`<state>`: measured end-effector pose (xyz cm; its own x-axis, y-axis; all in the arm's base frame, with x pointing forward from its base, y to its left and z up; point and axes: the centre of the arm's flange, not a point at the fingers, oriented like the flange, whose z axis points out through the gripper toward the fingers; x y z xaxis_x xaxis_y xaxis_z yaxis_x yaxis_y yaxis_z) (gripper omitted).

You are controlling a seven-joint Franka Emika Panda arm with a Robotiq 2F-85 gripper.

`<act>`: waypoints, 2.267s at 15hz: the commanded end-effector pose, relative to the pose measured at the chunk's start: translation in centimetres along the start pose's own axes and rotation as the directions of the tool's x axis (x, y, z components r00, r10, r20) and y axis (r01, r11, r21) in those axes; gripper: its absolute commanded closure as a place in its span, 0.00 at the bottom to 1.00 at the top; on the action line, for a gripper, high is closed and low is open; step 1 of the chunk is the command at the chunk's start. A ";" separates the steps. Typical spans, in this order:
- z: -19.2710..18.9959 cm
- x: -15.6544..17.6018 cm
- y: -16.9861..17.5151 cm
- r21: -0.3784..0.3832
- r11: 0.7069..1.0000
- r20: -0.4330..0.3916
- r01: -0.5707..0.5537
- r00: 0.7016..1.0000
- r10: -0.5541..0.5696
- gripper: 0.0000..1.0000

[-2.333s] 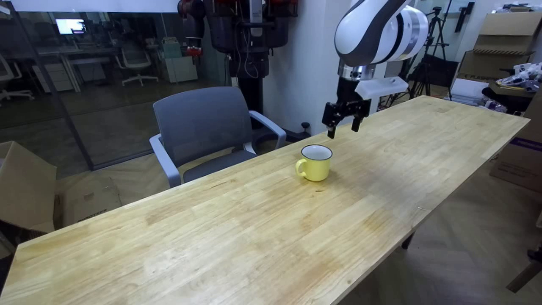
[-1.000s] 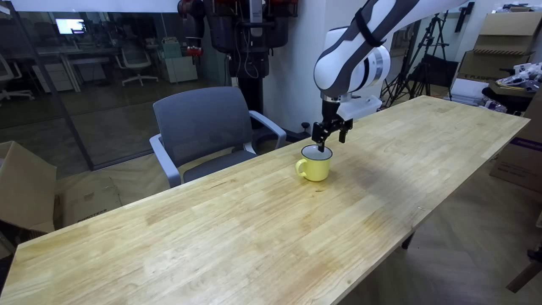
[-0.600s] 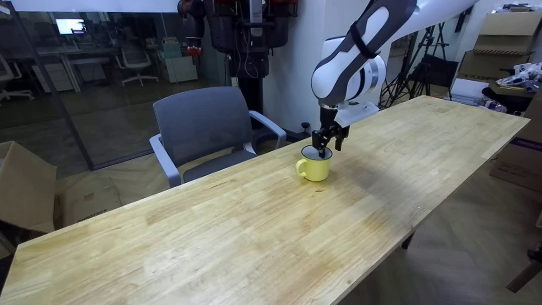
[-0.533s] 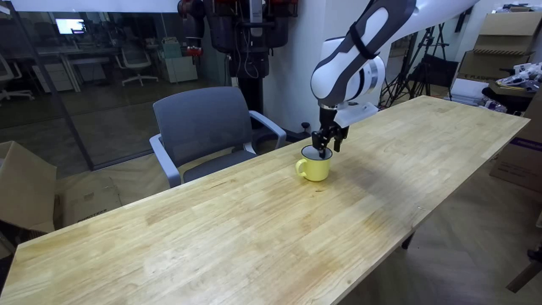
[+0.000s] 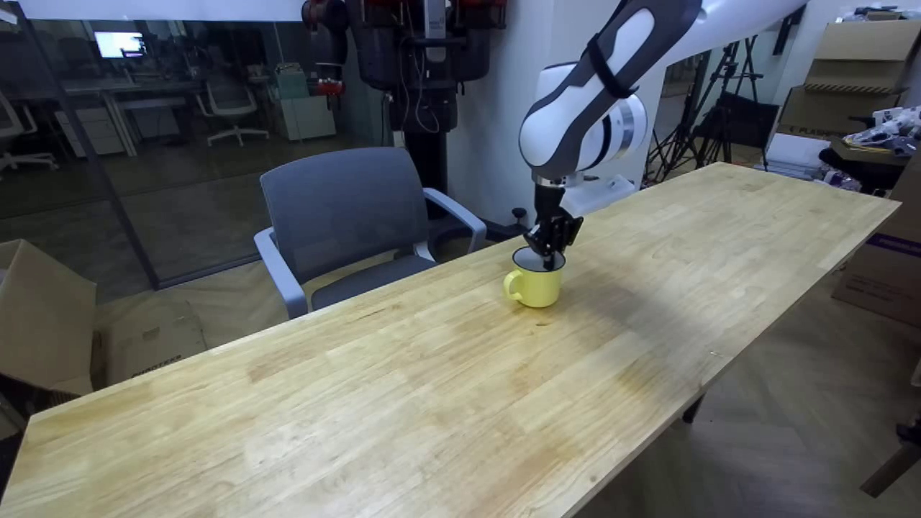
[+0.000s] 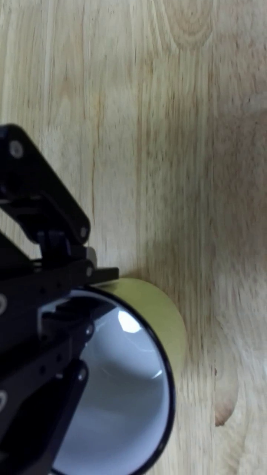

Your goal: Move the yellow mug forwards

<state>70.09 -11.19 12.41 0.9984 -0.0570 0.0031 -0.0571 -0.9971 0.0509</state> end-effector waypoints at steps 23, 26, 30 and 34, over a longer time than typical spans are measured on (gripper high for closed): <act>-1.0 -16.8 -6.0 -0.021 0.827 0.112 -0.562 0.820 0.561 0.97; -0.5 -19.2 -6.1 -0.006 0.811 0.084 -0.585 0.808 0.584 0.97; -0.1 -21.0 -5.8 0.027 0.789 0.059 -0.614 0.789 0.612 0.97; -0.7 -22.2 -5.7 0.048 0.777 0.048 -0.628 0.778 0.626 0.52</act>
<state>50.28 -4.51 11.69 0.7617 -0.6478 -0.0172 -0.6477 -0.7618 0.0101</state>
